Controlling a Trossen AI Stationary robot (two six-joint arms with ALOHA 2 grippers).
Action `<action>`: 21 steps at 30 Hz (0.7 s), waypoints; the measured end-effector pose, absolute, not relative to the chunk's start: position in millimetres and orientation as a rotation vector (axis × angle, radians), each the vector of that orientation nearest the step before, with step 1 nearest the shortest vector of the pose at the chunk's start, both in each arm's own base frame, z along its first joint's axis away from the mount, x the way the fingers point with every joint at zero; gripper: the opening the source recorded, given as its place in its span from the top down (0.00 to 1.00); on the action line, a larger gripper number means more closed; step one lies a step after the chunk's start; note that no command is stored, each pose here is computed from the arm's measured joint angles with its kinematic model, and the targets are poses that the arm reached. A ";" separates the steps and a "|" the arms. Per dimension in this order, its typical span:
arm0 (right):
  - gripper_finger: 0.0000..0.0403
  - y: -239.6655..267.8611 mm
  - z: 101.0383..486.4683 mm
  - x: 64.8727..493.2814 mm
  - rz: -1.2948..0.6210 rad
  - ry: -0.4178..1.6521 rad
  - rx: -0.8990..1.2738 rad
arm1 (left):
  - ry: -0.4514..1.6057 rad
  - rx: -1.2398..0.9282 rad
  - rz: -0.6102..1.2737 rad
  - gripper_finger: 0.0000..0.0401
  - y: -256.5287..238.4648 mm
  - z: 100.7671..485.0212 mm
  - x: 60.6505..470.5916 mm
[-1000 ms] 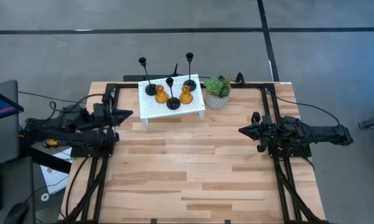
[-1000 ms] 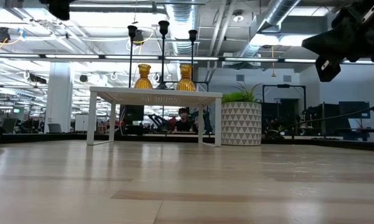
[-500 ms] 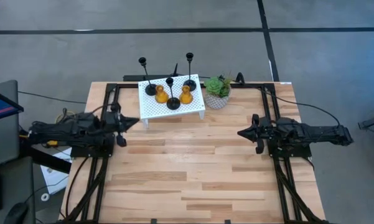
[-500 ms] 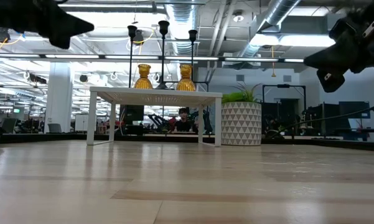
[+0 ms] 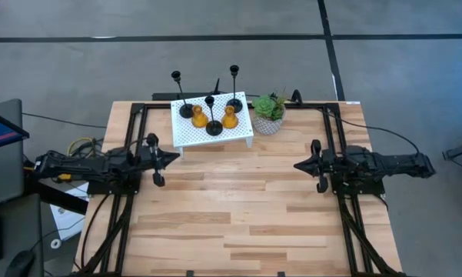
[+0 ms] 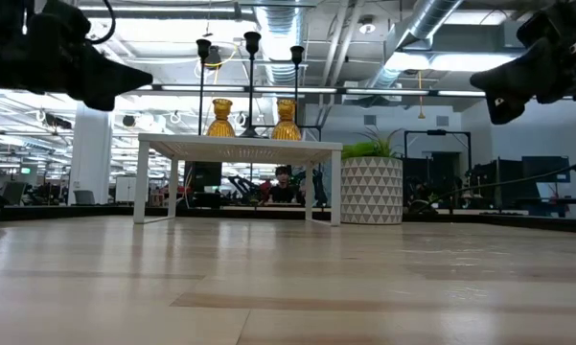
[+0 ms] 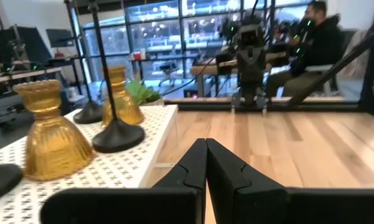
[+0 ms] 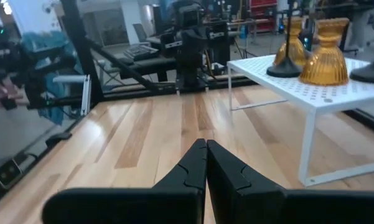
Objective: Pick & Place candle stick holders
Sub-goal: Return to Home Position
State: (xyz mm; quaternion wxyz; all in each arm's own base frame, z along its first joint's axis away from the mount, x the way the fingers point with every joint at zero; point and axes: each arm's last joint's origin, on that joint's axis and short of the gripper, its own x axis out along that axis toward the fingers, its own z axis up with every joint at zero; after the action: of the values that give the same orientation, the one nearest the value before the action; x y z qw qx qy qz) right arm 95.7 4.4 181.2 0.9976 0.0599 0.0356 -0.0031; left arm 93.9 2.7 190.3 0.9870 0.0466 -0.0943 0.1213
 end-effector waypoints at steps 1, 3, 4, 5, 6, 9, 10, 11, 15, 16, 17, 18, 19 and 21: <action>1.00 4.9 181.1 95.6 -0.001 0.073 0.100 | -0.198 0.090 0.235 0.99 2.4 187.0 94.7; 1.00 5.6 180.8 95.6 0.008 0.076 0.071 | -0.213 0.085 0.216 0.99 1.9 186.8 95.0; 1.00 5.9 180.5 95.5 0.011 0.079 0.059 | -0.215 0.086 0.211 0.99 1.7 186.9 95.1; 1.00 6.3 180.3 95.5 0.017 0.081 0.043 | -0.217 0.086 0.210 0.99 1.7 187.1 95.0; 1.00 6.6 180.2 95.5 0.025 0.082 0.026 | -0.220 0.085 0.209 0.99 1.7 187.4 95.0; 1.00 7.8 177.8 95.2 0.048 0.107 -0.015 | -0.220 0.085 0.209 0.99 1.7 187.4 95.0; 1.00 8.0 175.8 94.9 0.051 0.127 -0.020 | -0.220 0.085 0.209 0.99 1.7 187.4 95.0; 1.00 8.0 174.2 94.7 0.050 0.144 -0.021 | -0.220 0.085 0.209 0.99 1.7 187.5 95.0; 1.00 7.8 170.3 94.1 0.049 0.185 -0.026 | -0.220 0.085 0.210 0.99 1.7 187.4 95.0; 1.00 7.8 169.9 94.0 0.051 0.188 -0.036 | -0.220 0.085 0.210 0.99 1.7 187.4 95.0; 1.00 7.8 169.7 93.9 0.052 0.191 -0.051 | -0.220 0.085 0.210 0.99 1.7 187.4 95.0; 1.00 7.8 169.5 93.9 0.054 0.192 -0.069 | -0.220 0.085 0.210 0.99 1.7 187.4 95.0; 1.00 7.8 169.5 93.9 0.055 0.192 -0.088 | -0.220 0.085 0.210 0.99 1.7 187.4 95.0; 1.00 7.8 169.1 93.8 0.059 0.195 -0.129 | -0.220 0.085 0.210 0.99 1.7 187.4 95.0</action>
State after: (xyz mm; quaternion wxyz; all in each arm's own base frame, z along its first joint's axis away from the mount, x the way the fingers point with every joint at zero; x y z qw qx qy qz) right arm 93.8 7.8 169.1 0.9927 -0.0641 0.0974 0.0294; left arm 95.0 1.7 187.4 0.9876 0.0423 -0.1096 0.1045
